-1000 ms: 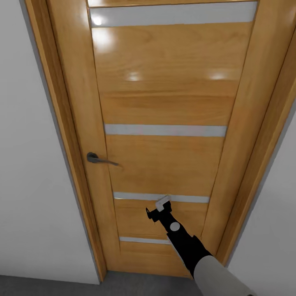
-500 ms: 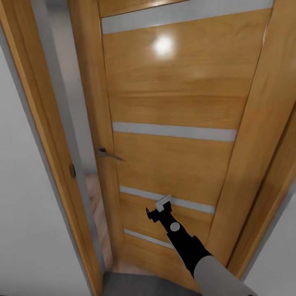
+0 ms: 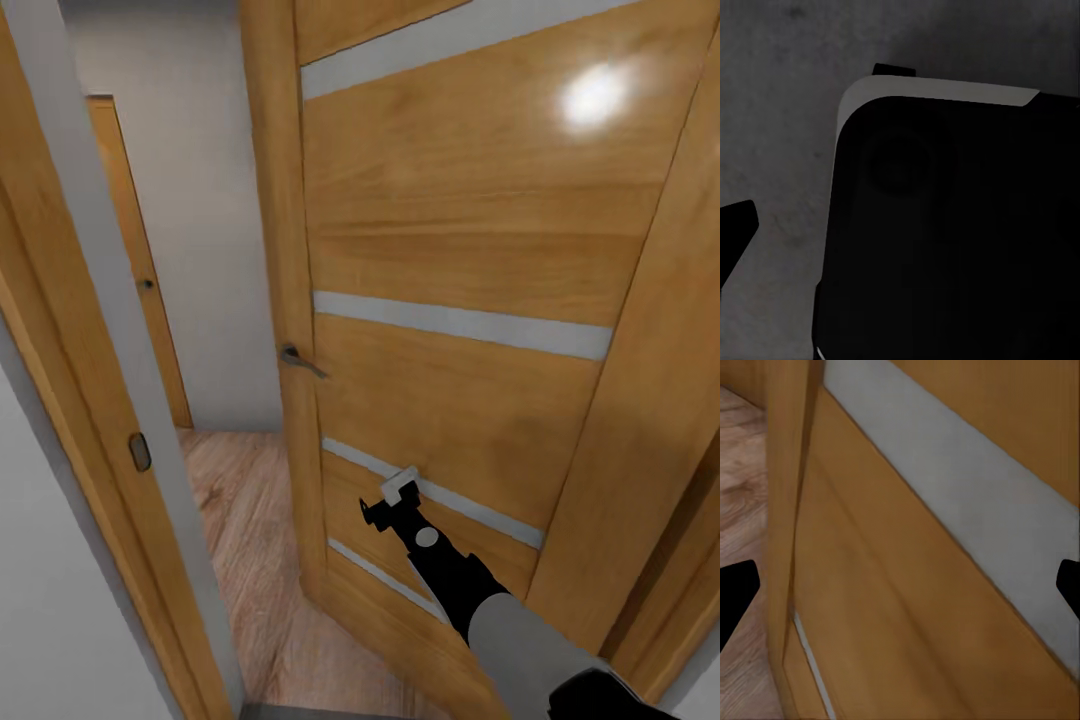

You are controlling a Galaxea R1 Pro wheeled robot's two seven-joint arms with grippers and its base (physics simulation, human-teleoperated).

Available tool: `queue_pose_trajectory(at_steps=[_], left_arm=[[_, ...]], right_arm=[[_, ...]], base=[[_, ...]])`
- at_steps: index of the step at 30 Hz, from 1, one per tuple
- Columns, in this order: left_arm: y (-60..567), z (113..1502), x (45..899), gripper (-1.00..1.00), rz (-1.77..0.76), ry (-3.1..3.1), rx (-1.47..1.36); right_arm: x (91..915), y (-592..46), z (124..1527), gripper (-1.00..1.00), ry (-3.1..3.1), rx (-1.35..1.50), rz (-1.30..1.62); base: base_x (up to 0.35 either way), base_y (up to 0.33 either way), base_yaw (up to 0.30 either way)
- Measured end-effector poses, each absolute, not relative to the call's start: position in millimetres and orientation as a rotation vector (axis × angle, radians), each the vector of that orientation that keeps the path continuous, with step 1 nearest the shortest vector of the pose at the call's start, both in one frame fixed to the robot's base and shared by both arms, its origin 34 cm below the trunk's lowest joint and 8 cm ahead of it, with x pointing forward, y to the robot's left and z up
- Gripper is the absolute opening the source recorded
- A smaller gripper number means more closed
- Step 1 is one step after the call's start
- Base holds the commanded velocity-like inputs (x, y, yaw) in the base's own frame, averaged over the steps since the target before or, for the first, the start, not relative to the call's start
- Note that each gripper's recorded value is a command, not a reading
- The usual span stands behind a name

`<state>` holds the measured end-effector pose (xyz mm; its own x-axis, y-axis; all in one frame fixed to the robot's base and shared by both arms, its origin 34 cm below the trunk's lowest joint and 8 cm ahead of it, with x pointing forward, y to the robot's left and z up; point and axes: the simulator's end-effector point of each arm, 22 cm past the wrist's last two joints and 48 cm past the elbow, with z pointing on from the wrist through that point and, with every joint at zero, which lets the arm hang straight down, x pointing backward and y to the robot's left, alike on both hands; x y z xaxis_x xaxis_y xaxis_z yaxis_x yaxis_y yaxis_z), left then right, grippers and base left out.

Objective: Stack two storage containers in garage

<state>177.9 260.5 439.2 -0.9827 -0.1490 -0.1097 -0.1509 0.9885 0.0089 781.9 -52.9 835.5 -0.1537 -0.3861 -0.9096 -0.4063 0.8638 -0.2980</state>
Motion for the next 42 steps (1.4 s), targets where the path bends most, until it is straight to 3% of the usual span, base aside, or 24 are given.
queue_pose_trajectory(at_steps=[17,42], left_arm=[[261,439,178,1.00,0.027,3.024,-0.229],[262,439,178,1.00,0.030,3.024,-0.229]], right_arm=[[799,-59,849,1.00,1.745,-0.604,0.004],[803,-75,847,1.00,1.758,-0.565,-0.065]], base=[[0.244,0.000,0.000],[0.006,0.000,0.000]])
